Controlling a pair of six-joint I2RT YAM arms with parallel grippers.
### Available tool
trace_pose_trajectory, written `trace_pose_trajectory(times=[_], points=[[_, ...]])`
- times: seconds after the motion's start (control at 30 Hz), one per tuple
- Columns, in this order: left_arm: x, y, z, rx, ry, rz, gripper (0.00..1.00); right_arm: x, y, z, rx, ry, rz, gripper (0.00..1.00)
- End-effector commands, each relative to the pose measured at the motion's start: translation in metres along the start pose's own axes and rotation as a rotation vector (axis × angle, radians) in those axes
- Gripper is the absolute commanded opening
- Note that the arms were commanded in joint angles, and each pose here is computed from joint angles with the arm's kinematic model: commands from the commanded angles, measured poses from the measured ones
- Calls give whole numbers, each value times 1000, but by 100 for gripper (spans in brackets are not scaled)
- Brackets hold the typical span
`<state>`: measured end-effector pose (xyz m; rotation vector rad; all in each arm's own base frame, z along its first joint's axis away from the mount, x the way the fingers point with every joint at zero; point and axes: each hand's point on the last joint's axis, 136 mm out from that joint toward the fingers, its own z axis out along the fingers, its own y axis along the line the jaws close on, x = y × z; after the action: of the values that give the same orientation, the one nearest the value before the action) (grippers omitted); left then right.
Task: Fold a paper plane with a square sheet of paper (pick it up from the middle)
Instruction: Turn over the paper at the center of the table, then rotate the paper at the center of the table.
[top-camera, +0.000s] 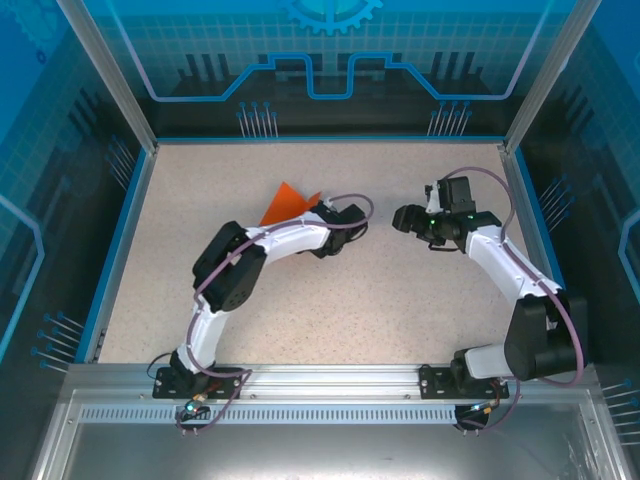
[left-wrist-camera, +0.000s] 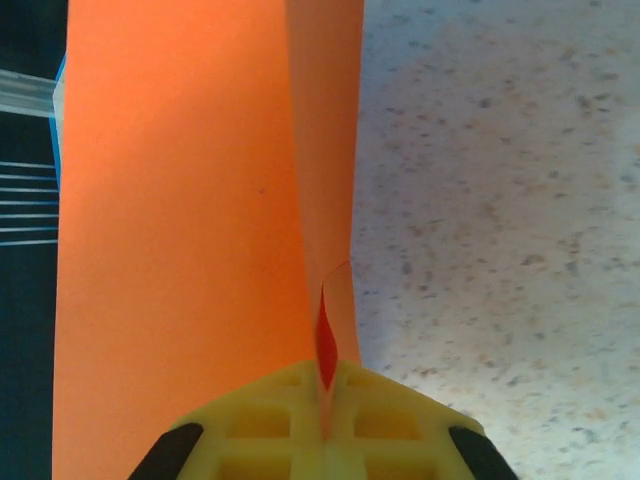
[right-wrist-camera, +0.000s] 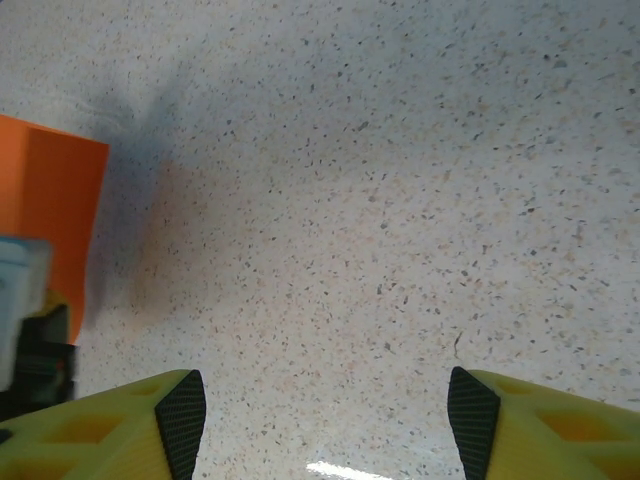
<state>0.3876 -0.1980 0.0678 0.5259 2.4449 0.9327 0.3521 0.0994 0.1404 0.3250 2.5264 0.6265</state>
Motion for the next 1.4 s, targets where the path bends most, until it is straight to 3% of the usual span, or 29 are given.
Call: trace_pose_trajectory(times=[0.0,0.3,0.53,0.73,0.87,1.1,1.37], points=[[-6,-16,-6,-49,-25,8,4,5,-13,-4,28,8,39,69],[12,-69,-8,91,25,-26,9,5,-16,-6,37,9,52,69],[1,-92,-53,425,32,-177,38,3,-15,-5,34,17,56,69],[-27,-70,-123,708,-46,-350,57,-1,-7,-1,3,39,47,69],[-35,-43,-147,850,-71,-468,68,-3,7,5,-31,63,15,68],[-16,14,-103,909,21,-773,82,16,67,37,-101,173,-111,57],[45,71,-36,738,128,-1010,98,85,154,110,-151,359,-258,37]])
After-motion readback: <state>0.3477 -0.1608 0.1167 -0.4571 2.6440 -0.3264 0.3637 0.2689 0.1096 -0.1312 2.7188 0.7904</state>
